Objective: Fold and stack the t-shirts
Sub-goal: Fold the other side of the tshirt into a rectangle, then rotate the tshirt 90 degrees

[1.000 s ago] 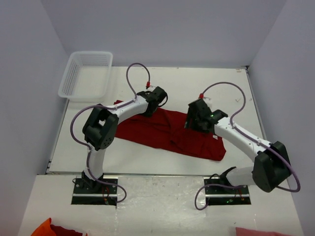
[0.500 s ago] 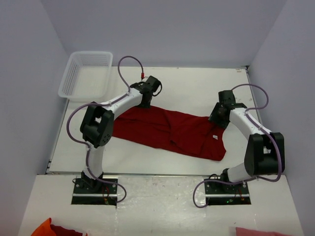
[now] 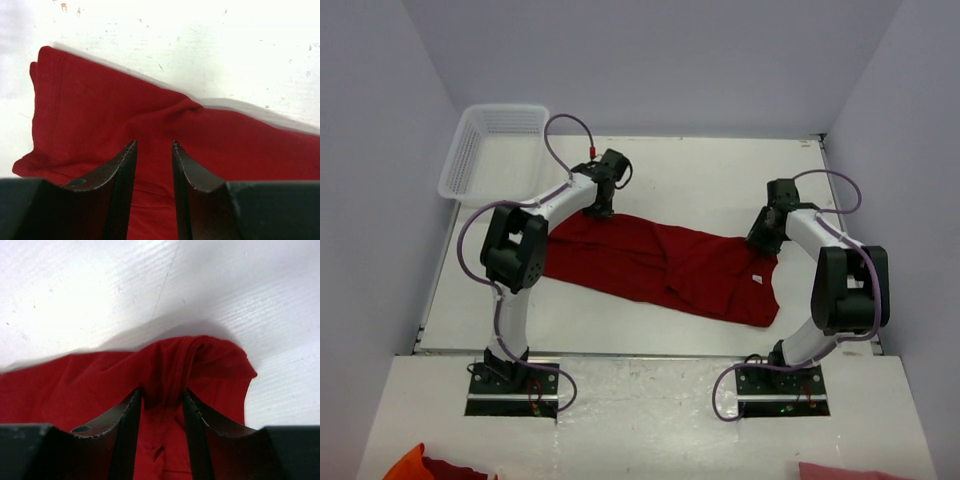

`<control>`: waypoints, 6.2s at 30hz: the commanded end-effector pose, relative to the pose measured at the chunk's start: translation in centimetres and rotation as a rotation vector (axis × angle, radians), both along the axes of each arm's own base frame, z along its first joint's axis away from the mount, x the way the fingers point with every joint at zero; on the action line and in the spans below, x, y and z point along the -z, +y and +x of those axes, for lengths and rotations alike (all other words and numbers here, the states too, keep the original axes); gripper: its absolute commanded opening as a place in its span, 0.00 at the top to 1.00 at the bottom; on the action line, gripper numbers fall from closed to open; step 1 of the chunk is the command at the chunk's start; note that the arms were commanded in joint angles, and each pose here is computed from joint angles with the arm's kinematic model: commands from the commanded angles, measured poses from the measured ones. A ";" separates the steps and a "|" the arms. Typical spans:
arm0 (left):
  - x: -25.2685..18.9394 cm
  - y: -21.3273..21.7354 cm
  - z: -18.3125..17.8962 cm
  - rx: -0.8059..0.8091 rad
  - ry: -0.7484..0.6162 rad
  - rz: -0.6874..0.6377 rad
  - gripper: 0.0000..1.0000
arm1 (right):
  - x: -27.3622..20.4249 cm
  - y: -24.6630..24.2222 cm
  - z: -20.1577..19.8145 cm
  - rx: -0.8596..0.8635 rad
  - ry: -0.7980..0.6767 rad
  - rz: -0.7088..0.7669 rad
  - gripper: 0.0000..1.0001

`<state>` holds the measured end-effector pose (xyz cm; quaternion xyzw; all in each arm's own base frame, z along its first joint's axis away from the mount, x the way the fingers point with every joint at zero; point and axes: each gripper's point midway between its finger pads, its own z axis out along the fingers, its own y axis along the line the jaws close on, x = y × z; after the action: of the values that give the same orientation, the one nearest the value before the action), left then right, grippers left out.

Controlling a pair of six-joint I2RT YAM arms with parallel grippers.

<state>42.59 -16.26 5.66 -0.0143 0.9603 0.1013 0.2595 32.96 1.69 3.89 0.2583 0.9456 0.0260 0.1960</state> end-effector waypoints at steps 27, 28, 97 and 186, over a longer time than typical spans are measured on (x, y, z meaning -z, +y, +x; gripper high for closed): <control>0.1 7.5 2.5 -0.210 -0.058 0.137 0.64 | -1.1 -4.3 3.4 0.111 -0.030 -0.066 1.00; 0.0 7.6 2.4 -0.214 -0.062 0.142 0.64 | -1.3 -4.5 3.6 0.114 -0.035 -0.072 1.00; -5.3 4.9 -1.8 -0.165 -0.196 0.009 1.00 | -13.7 3.0 1.3 -0.140 -0.396 -0.076 0.94; -4.3 -8.9 -17.3 0.281 -0.041 -0.235 1.00 | -27.5 4.8 11.2 -0.184 -0.485 -0.303 0.93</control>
<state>21.78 -21.37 5.27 0.0659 0.9747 0.0127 0.2131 47.92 10.18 20.95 0.0875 0.9368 -0.0166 0.3384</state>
